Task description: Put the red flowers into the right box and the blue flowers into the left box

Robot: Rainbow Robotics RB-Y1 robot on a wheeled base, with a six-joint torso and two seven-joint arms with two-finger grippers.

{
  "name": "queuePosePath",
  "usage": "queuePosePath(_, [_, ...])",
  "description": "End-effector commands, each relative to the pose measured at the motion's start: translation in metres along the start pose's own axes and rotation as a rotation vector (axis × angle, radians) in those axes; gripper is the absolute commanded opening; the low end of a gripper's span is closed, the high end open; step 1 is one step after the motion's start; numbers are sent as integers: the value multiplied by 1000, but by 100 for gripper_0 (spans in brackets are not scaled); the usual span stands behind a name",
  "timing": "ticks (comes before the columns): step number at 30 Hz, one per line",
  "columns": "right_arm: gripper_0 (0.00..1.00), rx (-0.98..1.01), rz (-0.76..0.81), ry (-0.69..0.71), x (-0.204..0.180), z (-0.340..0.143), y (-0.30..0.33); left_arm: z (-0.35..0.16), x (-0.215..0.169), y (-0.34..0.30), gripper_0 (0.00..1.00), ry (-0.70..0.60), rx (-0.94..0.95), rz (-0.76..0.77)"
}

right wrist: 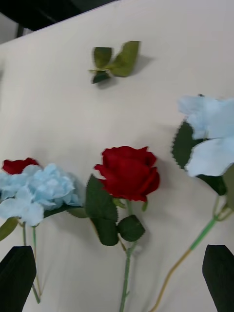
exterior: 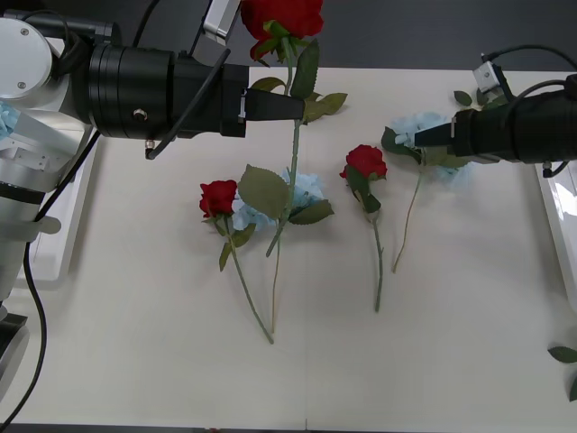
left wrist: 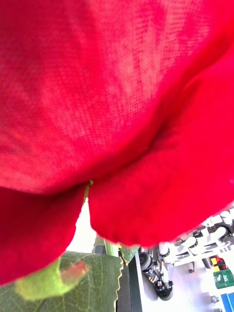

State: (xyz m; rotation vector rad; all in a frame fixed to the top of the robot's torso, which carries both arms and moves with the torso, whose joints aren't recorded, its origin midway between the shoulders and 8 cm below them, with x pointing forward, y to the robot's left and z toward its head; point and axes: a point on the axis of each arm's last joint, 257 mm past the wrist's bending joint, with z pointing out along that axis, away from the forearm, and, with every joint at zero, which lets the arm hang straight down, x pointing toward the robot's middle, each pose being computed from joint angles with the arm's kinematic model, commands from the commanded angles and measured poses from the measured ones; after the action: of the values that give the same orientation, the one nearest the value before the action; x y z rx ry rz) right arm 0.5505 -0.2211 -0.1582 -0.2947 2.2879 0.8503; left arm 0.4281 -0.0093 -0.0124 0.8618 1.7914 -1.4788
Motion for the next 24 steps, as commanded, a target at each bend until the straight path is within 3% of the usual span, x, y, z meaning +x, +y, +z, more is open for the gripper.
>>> queuePosePath(1, [100, -62, -82, -36, 7, -17, -4, 4, -14, -18, 0, -4, 19, 116])
queuePosePath(17, [100, -480, -294, -236, 44, -64, 72, 4, -14, -18, 0, -4, 19, 116])
queuePosePath(24, [100, -626, -218, -310, 68, -64, 118, 4, -14, -18, 0, -4, 19, 116])
